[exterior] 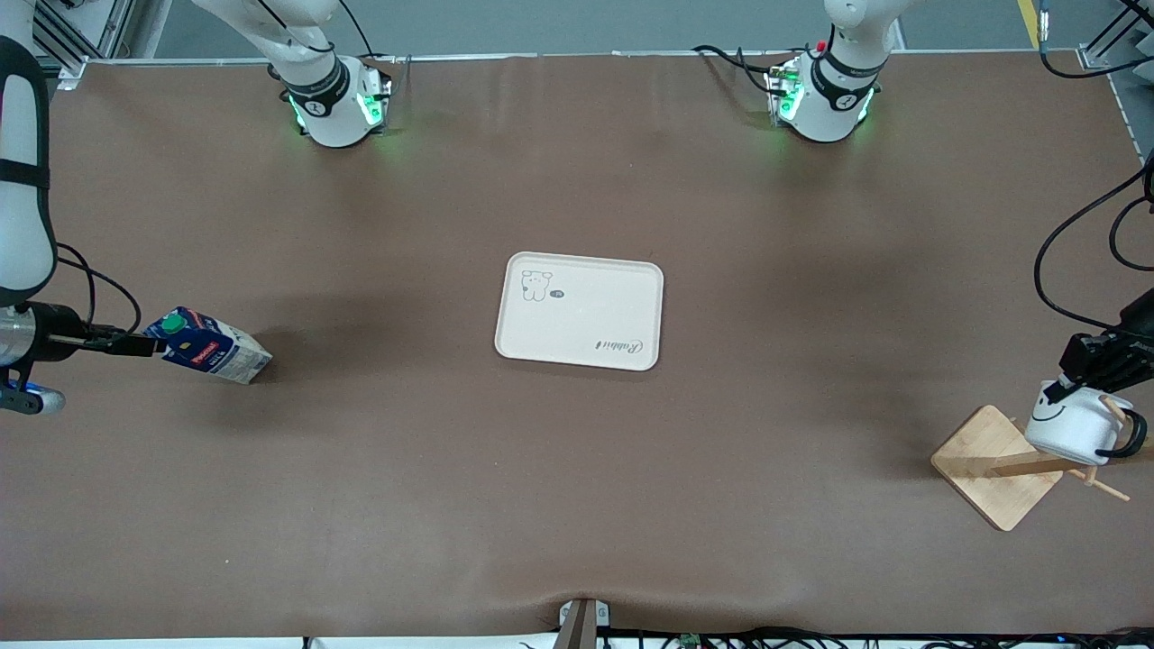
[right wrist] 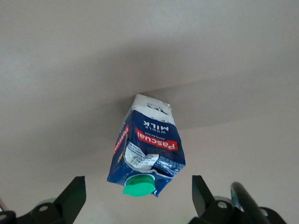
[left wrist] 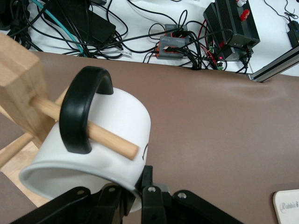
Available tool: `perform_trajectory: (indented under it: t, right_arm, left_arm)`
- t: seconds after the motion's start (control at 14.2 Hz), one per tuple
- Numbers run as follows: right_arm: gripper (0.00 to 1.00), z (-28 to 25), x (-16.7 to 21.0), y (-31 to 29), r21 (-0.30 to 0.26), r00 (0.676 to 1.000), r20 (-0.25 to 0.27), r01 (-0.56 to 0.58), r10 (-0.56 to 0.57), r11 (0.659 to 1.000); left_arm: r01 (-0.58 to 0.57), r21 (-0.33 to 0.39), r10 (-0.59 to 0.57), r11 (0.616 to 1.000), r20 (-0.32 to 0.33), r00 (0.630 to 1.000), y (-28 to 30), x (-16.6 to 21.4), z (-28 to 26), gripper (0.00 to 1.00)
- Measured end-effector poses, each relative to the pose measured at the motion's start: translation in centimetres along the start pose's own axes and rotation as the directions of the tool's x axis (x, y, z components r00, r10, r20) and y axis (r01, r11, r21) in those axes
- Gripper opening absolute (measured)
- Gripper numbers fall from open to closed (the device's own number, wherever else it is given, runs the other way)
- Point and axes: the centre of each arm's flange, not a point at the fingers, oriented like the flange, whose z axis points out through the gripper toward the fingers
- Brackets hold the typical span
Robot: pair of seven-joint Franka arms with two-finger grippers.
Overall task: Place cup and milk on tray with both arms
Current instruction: 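Grasp the milk carton with the right gripper while the left gripper grasps the mug, then lift the mug off the stand with the left gripper toward the tray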
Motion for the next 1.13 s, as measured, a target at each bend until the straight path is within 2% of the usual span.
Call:
perform_trajectory:
  t: [0.28,0.57,0.71,0.85,0.92,1.06,1.13]
  right_arm:
    - [1.0,1.9,-0.2,0.2,0.0,0.999,0.038,-0.036,0.036,0.999]
    - [1.0,4.9,0.0,1.9,0.012,0.997,0.035,-0.071,0.071,0.997]
    - [0.95,6.8,-0.4,2.2,0.048,0.994,0.067,-0.092,0.089,0.995]
    - [0.78,7.4,-0.5,2.2,0.079,0.992,0.076,-0.107,0.101,0.991]
    - [0.78,7.4,-0.5,2.1,0.084,0.992,0.076,-0.108,0.102,0.991]
    - [0.62,7.3,-0.8,2.1,0.085,0.99,0.097,-0.109,0.101,0.99]
    - [0.62,7.5,-1.1,2.1,0.086,0.988,0.122,-0.108,0.097,0.99]
  left_arm:
    - [0.068,0.026,-0.07,0.997,0.089,0.994,3.9,0.1,-2.6,0.09]
    - [0.175,0.069,-0.184,0.982,0.154,0.971,10.5,0.9,-3.1,0.09]
    - [0.232,0.12,-0.252,0.965,0.184,0.95,14.7,1.3,-1.4,0.09]
    - [0.282,0.19,-0.319,0.941,0.208,0.925,20.3,1.5,1.0,0.09]
    - [0.295,0.23,-0.345,0.927,0.217,0.913,23.1,1.4,2.5,0.09]
    - [0.298,0.307,-0.375,0.904,0.231,0.898,28.3,0.7,6.3,0.09]
    - [0.301,0.332,-0.389,0.894,0.239,0.89,30.7,0.2,8.5,0.09]
